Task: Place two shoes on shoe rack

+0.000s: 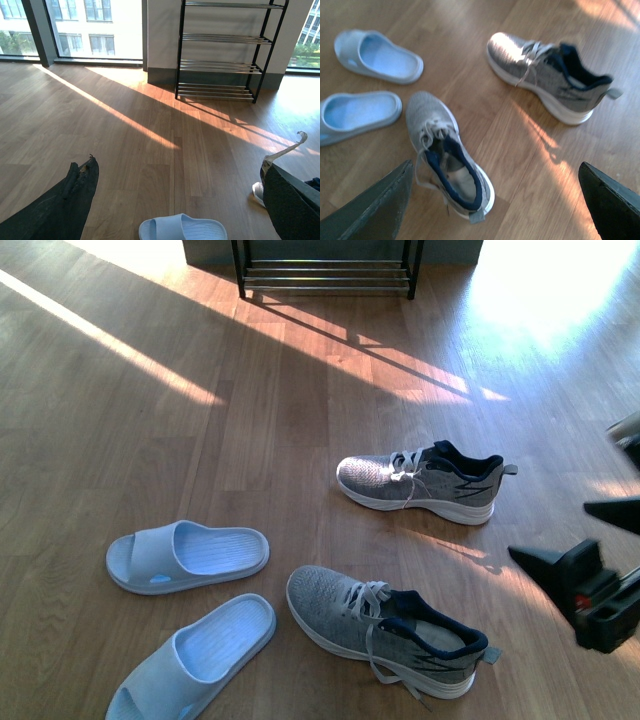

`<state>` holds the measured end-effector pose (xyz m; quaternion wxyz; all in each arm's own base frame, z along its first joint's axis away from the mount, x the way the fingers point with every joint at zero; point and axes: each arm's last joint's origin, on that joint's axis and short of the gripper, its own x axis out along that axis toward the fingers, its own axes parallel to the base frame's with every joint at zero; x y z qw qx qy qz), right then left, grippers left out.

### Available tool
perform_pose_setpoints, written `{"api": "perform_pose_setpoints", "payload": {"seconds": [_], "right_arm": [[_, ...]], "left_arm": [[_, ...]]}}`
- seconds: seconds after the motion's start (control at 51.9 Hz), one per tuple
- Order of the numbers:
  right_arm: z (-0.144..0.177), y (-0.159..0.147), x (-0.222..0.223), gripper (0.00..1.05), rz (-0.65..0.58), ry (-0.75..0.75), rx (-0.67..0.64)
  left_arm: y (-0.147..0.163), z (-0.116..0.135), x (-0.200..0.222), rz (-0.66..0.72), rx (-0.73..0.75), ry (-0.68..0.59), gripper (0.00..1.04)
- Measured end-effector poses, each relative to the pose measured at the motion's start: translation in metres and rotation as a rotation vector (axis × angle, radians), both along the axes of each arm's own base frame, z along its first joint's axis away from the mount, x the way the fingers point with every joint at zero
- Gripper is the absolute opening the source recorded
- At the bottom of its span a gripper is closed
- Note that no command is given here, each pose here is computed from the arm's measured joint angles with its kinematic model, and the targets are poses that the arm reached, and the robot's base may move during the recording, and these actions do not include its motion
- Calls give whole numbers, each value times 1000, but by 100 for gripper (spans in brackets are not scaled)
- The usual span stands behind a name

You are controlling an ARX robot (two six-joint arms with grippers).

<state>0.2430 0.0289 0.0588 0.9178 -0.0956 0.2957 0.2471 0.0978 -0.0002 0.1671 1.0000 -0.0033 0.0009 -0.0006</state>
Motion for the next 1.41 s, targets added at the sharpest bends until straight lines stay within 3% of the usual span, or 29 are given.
{"api": "perform_pose_setpoints", "payload": {"seconds": [0.231, 0.463, 0.925, 1.214, 1.407], "right_arm": [[-96, 10, 29, 96, 82, 230, -140], [-153, 10, 57, 96, 90, 318, -178], [-202, 6, 77, 96, 38, 361, -171], [-206, 14, 75, 95, 93, 403, -142], [-211, 16, 76, 62, 104, 411, -136]], "left_arm": [[0, 0, 0, 0, 0, 0, 95], [0, 0, 0, 0, 0, 0, 95], [0, 0, 0, 0, 0, 0, 95], [0, 0, 0, 0, 0, 0, 95], [0, 0, 0, 0, 0, 0, 95]]}}
